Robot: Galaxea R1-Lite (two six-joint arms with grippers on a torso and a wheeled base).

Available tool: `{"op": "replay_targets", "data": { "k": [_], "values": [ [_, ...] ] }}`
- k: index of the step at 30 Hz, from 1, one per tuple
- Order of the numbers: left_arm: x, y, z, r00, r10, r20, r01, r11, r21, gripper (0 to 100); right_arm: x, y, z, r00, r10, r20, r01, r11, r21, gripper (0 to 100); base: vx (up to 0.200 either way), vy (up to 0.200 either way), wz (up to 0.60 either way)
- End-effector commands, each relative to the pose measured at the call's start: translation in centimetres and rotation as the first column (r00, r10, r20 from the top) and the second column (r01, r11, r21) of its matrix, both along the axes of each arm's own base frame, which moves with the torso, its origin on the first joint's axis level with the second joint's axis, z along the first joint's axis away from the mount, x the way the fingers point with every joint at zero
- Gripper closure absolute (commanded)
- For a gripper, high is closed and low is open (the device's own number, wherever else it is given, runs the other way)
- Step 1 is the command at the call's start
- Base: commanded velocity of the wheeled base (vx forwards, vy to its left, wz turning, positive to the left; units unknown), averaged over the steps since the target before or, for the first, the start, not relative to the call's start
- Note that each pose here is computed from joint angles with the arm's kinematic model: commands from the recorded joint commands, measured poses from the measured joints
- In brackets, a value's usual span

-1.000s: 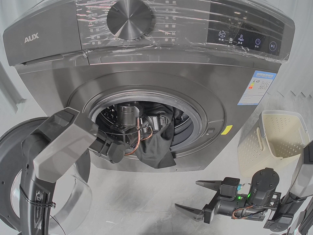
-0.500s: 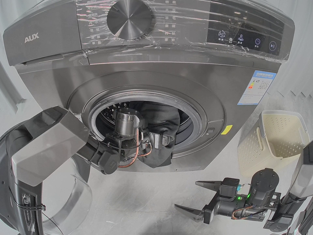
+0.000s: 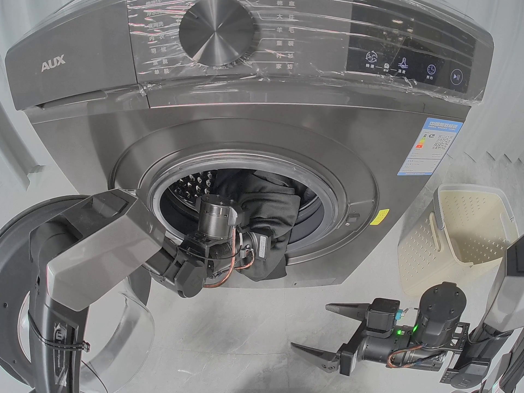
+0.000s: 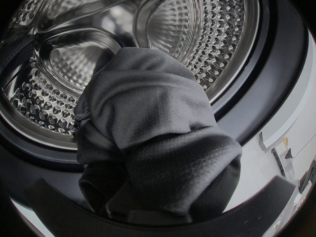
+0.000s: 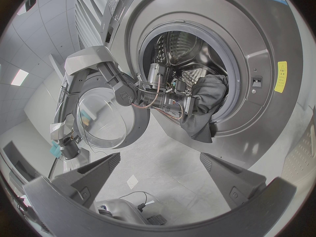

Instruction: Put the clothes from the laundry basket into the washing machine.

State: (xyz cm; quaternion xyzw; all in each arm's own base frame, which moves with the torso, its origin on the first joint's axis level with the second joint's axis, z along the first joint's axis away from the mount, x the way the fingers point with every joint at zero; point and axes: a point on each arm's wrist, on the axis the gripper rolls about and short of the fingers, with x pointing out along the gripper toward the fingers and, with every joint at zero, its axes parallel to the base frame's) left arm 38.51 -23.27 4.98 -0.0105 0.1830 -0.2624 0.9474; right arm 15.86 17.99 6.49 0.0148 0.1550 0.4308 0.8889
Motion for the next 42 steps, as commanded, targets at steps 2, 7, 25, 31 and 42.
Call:
{"op": "replay_targets", "data": {
  "k": [2, 7, 25, 31, 42],
  "values": [
    [1.3, -0.3, 0.8, 0.999, 0.027, 0.045, -0.025, 0.999, -0.047, 100, 0.0, 0.1, -0.1, 1.000, 0.002, -0.003, -0.002, 1.000, -0.004, 0, 0.000, 0.000, 0.00],
    [5.3, -0.7, 4.3, 0.969, 0.170, 0.177, -0.124, 0.962, -0.243, 100, -0.1, 0.2, -0.1, 1.000, 0.004, -0.001, -0.004, 1.000, 0.000, 0, 0.000, 0.000, 0.00],
    [7.0, -0.4, 4.7, 0.934, 0.273, 0.229, -0.200, 0.933, -0.298, 0, 0.0, 0.3, 0.0, 1.000, 0.004, 0.000, -0.004, 1.000, 0.006, 0, 0.000, 0.000, 0.00],
    [4.3, 0.3, 4.8, 0.964, 0.243, 0.109, -0.222, 0.959, -0.175, 0, 0.0, 0.3, 0.0, 1.000, 0.004, 0.001, -0.004, 1.000, 0.007, 0, 0.000, 0.000, 0.00],
    [2.1, 1.9, 6.8, 0.970, 0.235, 0.068, -0.227, 0.969, -0.100, 0, 0.0, 0.3, 0.0, 1.000, 0.003, -0.002, -0.003, 1.000, 0.005, 0, 0.000, 0.000, 0.00]
  ]
}}
